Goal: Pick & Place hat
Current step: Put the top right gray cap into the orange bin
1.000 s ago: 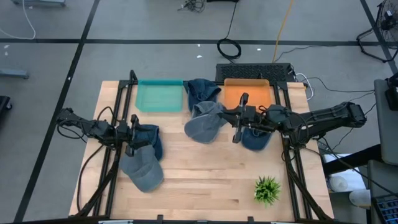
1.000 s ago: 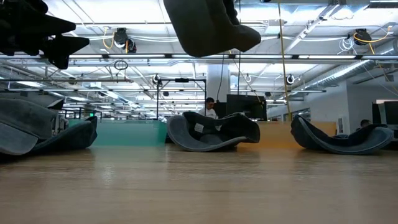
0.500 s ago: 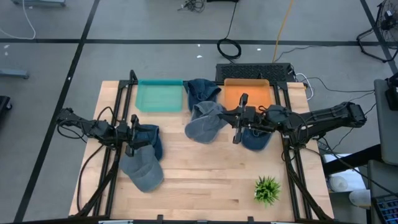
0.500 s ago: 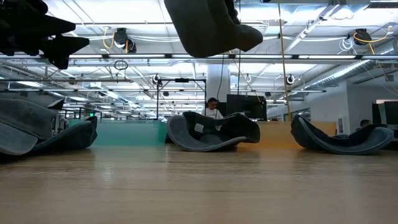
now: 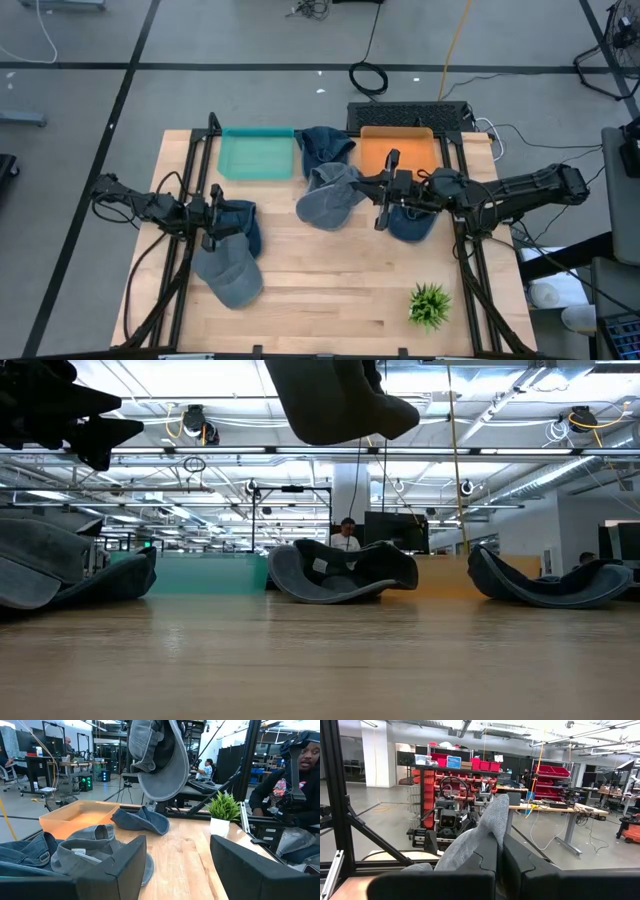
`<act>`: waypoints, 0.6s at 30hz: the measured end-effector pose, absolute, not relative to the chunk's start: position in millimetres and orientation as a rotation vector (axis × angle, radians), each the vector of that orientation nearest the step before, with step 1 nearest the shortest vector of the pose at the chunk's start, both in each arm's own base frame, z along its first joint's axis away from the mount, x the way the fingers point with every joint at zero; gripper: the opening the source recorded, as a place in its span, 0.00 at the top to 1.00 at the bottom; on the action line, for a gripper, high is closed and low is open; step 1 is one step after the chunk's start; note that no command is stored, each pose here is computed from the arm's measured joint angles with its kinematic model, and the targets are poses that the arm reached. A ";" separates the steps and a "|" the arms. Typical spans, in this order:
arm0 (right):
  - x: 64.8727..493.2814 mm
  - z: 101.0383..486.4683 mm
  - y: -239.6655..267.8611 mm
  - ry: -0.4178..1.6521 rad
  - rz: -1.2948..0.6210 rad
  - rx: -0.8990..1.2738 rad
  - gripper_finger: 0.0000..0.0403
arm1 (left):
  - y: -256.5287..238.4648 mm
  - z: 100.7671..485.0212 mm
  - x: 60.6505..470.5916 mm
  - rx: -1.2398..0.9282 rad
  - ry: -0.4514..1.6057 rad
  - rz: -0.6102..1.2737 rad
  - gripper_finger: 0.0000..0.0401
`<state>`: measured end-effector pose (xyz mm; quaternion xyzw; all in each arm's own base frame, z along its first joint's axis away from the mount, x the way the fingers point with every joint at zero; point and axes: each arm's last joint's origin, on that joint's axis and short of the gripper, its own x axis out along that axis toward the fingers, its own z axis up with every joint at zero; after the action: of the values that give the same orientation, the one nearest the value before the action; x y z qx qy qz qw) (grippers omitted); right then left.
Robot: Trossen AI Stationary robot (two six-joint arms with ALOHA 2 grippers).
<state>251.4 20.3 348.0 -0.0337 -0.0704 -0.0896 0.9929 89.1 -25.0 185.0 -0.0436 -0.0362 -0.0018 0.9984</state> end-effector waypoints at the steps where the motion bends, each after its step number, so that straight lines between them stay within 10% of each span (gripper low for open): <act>1: 251.4 348.0 20.3 -0.141 -0.180 -0.068 1.00 | -25.0 185.0 89.1 -0.085 -0.072 -0.004 0.43; 18: 254.0 347.3 14.7 -0.148 -0.204 -0.061 1.00 | -22.4 186.1 88.9 -0.014 -0.081 0.088 0.43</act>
<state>254.0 14.7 347.3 -0.0307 -0.0739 -0.1018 0.9916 88.9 -22.4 186.1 -0.0068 -0.0403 0.0439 0.9982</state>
